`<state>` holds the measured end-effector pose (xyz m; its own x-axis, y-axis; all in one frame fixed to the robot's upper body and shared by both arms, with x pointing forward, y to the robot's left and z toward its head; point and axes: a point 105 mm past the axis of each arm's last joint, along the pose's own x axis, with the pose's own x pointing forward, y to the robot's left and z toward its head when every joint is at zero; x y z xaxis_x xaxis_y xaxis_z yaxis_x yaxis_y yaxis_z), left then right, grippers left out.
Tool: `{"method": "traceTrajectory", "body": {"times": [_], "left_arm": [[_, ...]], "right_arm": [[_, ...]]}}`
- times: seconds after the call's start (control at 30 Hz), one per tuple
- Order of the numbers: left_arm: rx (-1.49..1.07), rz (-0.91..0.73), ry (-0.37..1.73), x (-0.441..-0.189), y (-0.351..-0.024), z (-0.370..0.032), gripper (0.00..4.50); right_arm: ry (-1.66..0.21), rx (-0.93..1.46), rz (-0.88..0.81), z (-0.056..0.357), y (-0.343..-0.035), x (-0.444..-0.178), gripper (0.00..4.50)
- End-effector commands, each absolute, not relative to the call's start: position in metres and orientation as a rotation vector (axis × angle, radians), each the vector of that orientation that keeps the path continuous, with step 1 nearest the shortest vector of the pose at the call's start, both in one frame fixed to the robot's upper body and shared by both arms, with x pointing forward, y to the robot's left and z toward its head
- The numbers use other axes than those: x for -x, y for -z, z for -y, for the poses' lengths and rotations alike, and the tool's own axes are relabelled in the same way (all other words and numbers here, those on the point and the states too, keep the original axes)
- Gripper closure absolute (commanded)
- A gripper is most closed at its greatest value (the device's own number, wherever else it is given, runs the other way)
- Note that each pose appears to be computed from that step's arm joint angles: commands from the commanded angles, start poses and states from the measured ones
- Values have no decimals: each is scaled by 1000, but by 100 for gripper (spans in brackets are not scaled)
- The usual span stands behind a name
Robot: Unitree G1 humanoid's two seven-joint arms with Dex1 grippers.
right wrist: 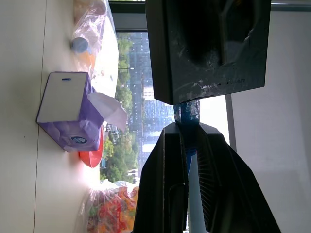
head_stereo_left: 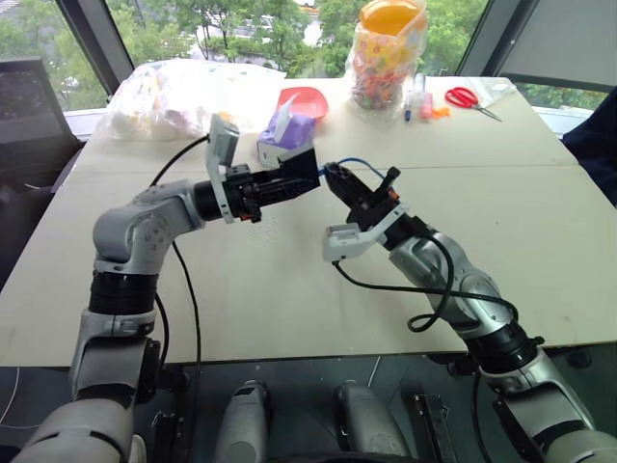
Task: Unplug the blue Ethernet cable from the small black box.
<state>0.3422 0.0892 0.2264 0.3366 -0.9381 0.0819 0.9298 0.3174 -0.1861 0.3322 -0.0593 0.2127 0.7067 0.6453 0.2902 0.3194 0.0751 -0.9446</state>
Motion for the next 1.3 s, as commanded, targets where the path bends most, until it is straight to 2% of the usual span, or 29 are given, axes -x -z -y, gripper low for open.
{"method": "traceTrajectory", "body": {"times": [0.03, 0.23, 0.37, 0.53, 0.67, 0.73, 0.9, 1.07, 1.3], "left_arm": [[172, 4, 1250, -343, -235, -85, 401], [138, -23, 1252, -346, -229, -91, 400], [115, -24, 1282, -345, -229, -96, 400], [70, -34, 1317, -344, -226, -104, 400], [7, -44, 1407, -332, -229, -114, 400], [-26, -60, 1436, -329, -229, -118, 400], [-45, -93, 1493, -322, -230, -123, 400], [-55, -104, 1554, -314, -236, -121, 400], [-58, -98, 1558, -313, -239, -118, 400]], "right_arm": [[-258, 1520, 874, 60, -227, -325, 450], [-308, 1485, 889, 56, -228, -321, 450], [-433, 1424, 807, 57, -221, -327, 280], [-652, 1309, 650, 64, -209, -333, 10], [-846, 1175, 474, 81, -204, -332, 3], [-1001, 997, 356, 84, -205, -321, 3], [-1207, 612, 236, 77, -232, -303, 3], [-1376, 287, 78, 72, -254, -296, 3], [-1461, 236, -53, 64, -246, -291, 3]]}}
